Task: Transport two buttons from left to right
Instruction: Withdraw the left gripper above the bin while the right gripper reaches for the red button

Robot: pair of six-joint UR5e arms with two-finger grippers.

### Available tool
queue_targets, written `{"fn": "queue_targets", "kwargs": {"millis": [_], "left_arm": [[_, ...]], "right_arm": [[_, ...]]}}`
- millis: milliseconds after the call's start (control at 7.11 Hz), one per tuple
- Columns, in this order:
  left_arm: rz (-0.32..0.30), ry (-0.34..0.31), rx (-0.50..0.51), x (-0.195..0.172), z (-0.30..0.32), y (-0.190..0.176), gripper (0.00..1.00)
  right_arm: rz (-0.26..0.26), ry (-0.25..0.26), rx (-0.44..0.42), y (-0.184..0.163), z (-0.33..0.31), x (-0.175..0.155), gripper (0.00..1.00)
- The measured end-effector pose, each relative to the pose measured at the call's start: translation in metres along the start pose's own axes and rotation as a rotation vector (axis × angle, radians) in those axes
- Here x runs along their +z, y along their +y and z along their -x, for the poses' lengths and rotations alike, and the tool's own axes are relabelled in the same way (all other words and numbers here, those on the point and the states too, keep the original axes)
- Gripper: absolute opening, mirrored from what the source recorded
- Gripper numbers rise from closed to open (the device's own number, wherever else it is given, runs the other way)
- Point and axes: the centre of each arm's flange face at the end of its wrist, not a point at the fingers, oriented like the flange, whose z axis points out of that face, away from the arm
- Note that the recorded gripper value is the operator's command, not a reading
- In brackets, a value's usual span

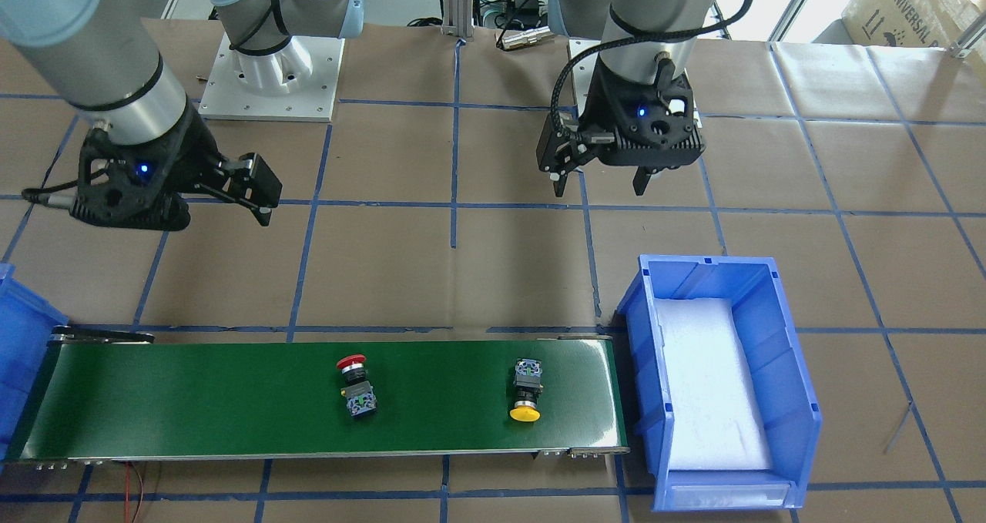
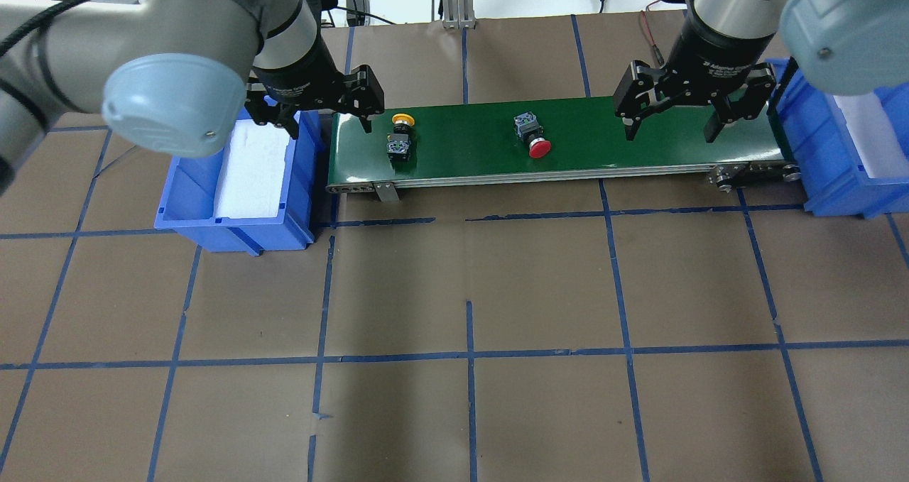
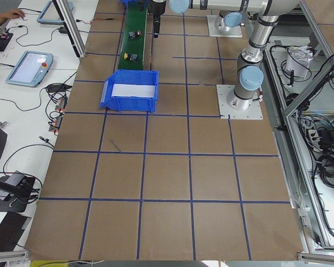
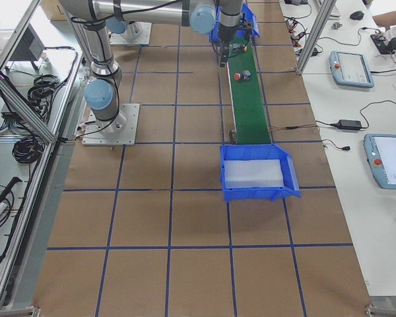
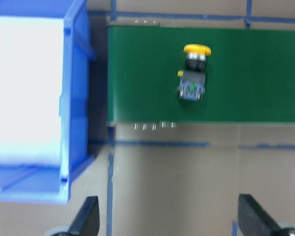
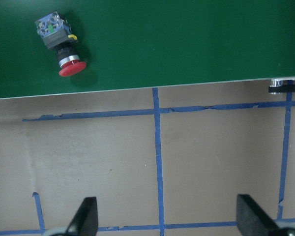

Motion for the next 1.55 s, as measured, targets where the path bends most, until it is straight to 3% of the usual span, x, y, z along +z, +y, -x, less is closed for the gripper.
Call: {"fn": "queue_targets", "kwargs": {"millis": [281, 563, 985, 1548], "left_arm": [[0.042, -0.011, -0.006, -0.009, 0.001, -0.010, 1.00], [0.067, -0.015, -0.006, -0.015, -0.002, -0.030, 1.00], [0.090, -0.018, -0.005, -0.020, -0.003, -0.035, 1.00], [0.091, -0.016, -0.004, -0.019, -0.005, -0.037, 1.00]], "right_arm": [[0.010, 0.013, -0.031, -0.045, 0.001, 0.033, 1.00], [-0.030, 0.011, -0.054, -0.085, 0.016, 0.083, 1.00], [-0.054, 0.008, -0.090, -0.107, 0.044, 0.131, 1.00], [-0.122, 0.004, -0.138, -0.124, 0.078, 0.154, 0.99]]}}
